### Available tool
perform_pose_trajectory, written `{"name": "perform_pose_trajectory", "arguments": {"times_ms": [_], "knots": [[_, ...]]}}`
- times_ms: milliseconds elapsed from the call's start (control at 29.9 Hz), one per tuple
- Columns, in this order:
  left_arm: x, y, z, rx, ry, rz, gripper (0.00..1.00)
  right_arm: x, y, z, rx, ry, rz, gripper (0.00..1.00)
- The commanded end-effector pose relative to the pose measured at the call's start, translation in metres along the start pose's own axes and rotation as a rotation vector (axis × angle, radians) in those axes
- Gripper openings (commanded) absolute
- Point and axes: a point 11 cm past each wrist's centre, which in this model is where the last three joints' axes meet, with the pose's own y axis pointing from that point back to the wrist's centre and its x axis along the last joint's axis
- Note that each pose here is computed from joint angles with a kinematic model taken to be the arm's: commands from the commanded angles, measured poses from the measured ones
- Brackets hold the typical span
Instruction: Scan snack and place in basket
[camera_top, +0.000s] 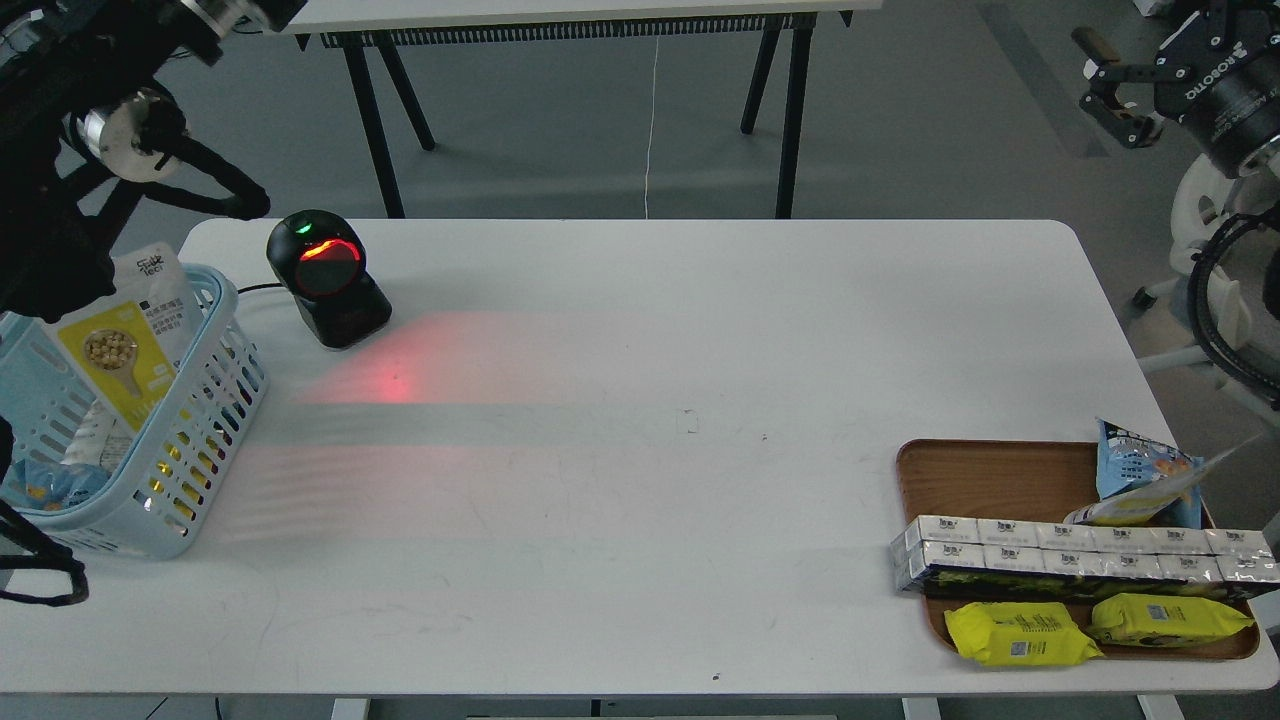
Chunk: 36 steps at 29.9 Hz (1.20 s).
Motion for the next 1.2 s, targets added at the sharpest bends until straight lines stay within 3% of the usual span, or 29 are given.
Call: {"name": "perform_pose_trajectory", "arguments": {"times_ms": [0,334,635,1170], "knots": [[0.001,0.019,-0.031,0.019,0.073,0.047,0.99,0.007,0.01,0.006,0.017,-0.003,0.021,0.99],[-0.008,0.066,-0.093,0.167,0.088,0.049,1.0,-0.002,0.035,0.05,-0.072,-0.06,0.003,0.99],[-0.009,0.072,-0.096,0.176,0.094,0.048,1.0,-0.021,0.039,0.072,-0.132,-0.074,-0.055,0.99],[-0.007,0.073,-0.095,0.177,0.089,0.049,1.0,-0.018,0.067,0.115,-0.237,-0.104,-0.027,0.99]]}}
